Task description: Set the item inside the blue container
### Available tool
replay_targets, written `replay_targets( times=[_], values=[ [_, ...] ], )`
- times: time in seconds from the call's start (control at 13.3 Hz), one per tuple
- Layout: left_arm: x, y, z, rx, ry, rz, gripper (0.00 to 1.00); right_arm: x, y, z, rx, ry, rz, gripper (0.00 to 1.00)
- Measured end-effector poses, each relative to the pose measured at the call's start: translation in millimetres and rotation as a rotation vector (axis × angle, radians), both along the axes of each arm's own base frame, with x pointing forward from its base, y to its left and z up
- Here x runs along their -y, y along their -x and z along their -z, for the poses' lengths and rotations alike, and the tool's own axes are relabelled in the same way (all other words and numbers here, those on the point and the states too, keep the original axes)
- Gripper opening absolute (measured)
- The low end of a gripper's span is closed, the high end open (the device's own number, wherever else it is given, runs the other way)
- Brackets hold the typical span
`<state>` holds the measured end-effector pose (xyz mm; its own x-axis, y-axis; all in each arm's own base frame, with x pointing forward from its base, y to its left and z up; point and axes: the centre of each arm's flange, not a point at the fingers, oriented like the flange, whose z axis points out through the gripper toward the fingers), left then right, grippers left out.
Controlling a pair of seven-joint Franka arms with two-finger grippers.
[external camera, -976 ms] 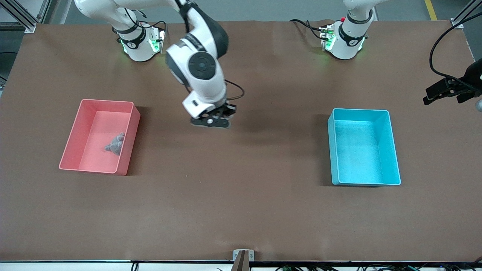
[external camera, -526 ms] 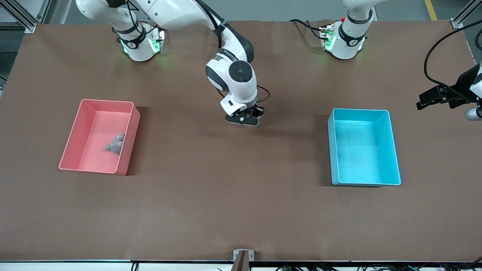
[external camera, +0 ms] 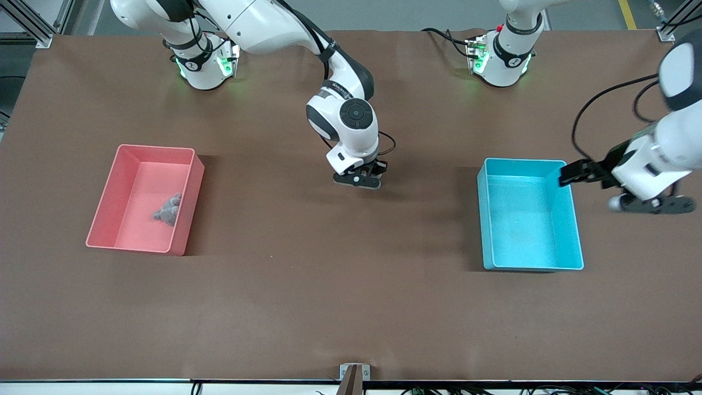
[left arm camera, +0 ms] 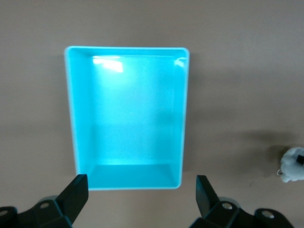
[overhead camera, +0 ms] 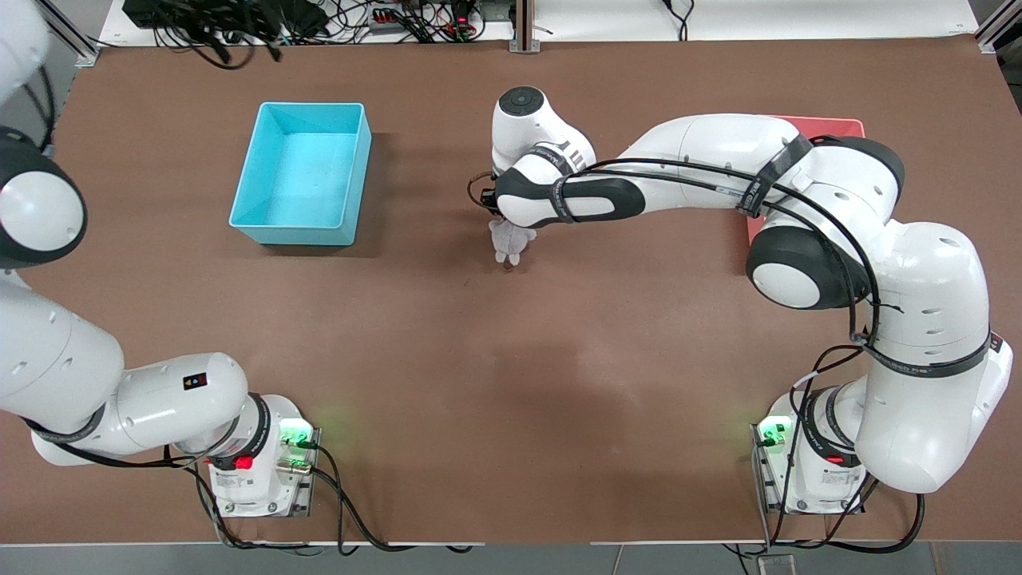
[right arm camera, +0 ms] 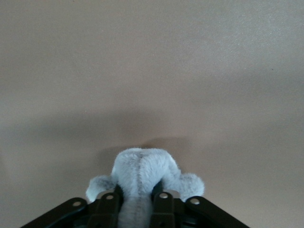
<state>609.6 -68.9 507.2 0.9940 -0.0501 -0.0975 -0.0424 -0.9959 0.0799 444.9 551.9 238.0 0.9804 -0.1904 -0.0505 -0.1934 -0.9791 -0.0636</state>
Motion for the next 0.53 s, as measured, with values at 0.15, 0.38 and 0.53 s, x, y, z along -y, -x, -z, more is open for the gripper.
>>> replay_targets(
  times=[0.15, 0.38, 0.53],
  values=[
    [29.0, -8.7, 27.0, -0.004, 0.014, 0.006, 1.00, 0.9, -5.3, -9.2, 0.000, 0.006, 0.004, 0.52],
    [73.3, -5.6, 63.8, -0.033, 0.007, -0.068, 1.00, 20.8, -19.9, -75.4, -0.031, 0.060, 0.016, 0.84],
    [101.3, -0.3, 89.6, -0.053, 0.001, -0.116, 1.00, 65.1, -37.8, -145.0, -0.066, 0.098, -0.012, 1.00]
  ],
)
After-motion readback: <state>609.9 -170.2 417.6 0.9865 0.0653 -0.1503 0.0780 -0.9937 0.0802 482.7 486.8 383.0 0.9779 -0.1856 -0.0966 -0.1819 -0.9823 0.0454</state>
